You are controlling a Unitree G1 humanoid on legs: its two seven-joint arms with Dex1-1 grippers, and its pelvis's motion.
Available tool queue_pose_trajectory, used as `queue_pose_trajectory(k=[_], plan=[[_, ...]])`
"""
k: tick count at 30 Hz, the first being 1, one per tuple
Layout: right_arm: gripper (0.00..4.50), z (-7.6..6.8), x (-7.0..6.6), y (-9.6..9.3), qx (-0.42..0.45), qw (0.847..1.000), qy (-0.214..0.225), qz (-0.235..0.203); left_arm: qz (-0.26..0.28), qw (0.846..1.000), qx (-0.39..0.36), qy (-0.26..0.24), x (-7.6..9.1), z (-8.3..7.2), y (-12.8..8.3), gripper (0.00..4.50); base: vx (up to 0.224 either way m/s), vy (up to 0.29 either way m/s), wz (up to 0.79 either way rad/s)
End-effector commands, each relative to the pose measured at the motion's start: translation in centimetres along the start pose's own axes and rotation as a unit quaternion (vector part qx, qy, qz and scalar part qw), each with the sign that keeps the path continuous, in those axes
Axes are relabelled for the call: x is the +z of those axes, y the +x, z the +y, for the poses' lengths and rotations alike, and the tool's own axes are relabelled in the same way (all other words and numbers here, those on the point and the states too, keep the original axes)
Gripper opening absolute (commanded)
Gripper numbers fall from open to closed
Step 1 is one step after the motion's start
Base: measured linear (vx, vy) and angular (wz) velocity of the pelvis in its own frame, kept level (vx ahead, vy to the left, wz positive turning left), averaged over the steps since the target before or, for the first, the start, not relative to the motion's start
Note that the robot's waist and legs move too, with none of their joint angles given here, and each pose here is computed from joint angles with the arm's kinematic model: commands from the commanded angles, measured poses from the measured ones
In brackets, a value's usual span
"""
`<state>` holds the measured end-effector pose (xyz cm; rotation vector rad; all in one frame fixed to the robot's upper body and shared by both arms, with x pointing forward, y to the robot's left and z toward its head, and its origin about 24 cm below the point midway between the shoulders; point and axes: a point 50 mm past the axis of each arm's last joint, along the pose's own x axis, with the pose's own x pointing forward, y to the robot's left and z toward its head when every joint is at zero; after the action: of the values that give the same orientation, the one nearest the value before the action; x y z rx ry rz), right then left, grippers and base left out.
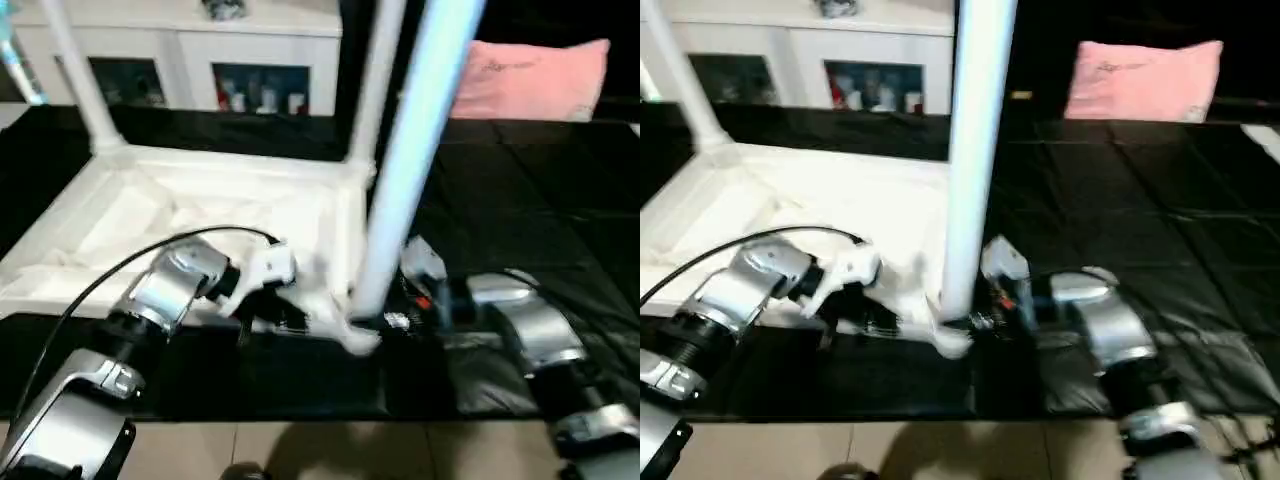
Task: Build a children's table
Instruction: Rotate leg to tighten
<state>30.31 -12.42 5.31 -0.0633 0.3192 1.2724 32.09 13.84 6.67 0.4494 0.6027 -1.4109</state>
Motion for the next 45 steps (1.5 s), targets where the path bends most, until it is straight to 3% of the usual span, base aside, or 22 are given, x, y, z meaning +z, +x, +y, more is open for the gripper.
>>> queue_pose_trajectory(k=[1, 3, 5, 11, 15, 16, 18, 20, 22, 25, 27, 30, 37, 43, 45], plan=[[2.06, -0.1, -0.5, 1.7, -0.050, 0.998, 0.030, 0.003, -0.041, 0.999, 0.030, -0.017, 1.9, 0.4, 1.4, 0.00, 0.000, 0.000, 0.00], [2.04, -0.2, -0.4, 2.5, -0.079, 0.996, 0.040, -0.001, -0.056, 0.996, 0.052, -0.040, 2.3, 0.7, 1.8, 0.00, 0.000, 0.000, 0.00], [2.02, -0.5, -0.3, 4.5, -0.141, 0.988, 0.065, 0.000, -0.083, 0.989, 0.093, -0.083, 3.3, 1.3, 2.8, 0.00, 0.000, 0.000, 0.00], [2.00, -1.2, 0.6, 7.8, -0.243, 0.965, 0.096, 0.016, -0.117, 0.969, 0.175, -0.129, 5.0, 2.1, 4.7, 0.00, 0.000, 0.000, 0.00], [2.00, -1.2, 1.2, 8.9, -0.264, 0.960, 0.096, 0.015, -0.131, 0.958, 0.208, -0.145, 5.8, 2.3, 5.4, 0.00, 0.000, 0.000, 0.00], [2.55, -1.1, 1.4, 9.1, -0.262, 0.961, 0.090, 0.010, -0.134, 0.957, 0.209, -0.149, 6.0, 2.3, 5.5, 0.00, 0.000, 0.000, 0.00], [2.68, -1.1, 1.4, 9.1, -0.260, 0.962, 0.087, 0.008, -0.134, 0.957, 0.209, -0.149, 6.0, 2.3, 5.5, 0.00, 0.000, 0.000, 0.00], [2.67, -1.0, 1.5, 9.0, -0.252, 0.964, 0.081, -0.003, -0.128, 0.959, 0.207, -0.145, 5.8, 2.3, 5.3, 0.00, 0.000, 0.000, 0.00], [3.14, -1.2, 1.3, 8.4, -0.250, 0.965, 0.076, -0.013, -0.115, 0.963, 0.203, -0.135, 5.0, 2.4, 4.6, 0.00, 0.000, 0.000, 0.00], [3.23, -1.3, 1.3, 8.2, -0.251, 0.965, 0.074, -0.015, -0.113, 0.965, 0.198, -0.130, 4.9, 2.4, 4.5, 0.00, 0.000, 0.000, 0.00], [3.54, -1.5, 1.2, 7.7, -0.249, 0.966, 0.067, -0.019, -0.104, 0.969, 0.190, -0.123, 4.4, 2.3, 4.2, 0.00, 0.000, 0.000, 0.00], [3.65, -1.6, 1.2, 6.2, -0.219, 0.974, 0.058, -0.030, -0.083, 0.977, 0.169, -0.098, 3.3, 2.1, 3.4, 0.00, 0.000, 0.000, 0.00], [4.46, -1.3, 0.9, 2.7, -0.096, 0.995, -0.022, -0.001, -0.048, 0.995, 0.076, -0.030, 2.0, 1.0, 2.2, 0.00, 0.000, 0.000, 0.00], [4.46, -1.2, 1.2, 0.2, -0.029, 0.999, -0.039, 0.012, -0.030, 0.999, 0.015, 0.002, 1.5, 0.3, 1.5, 0.00, 0.000, 0.000, 0.00], [4.46, -1.0, 1.1, -1.0, 0.017, 0.998, -0.050, 0.038, -0.015, 0.999, -0.025, 0.023, 1.4, -0.2, 1.2, 0.00, 0.000, 0.000, 0.00]])
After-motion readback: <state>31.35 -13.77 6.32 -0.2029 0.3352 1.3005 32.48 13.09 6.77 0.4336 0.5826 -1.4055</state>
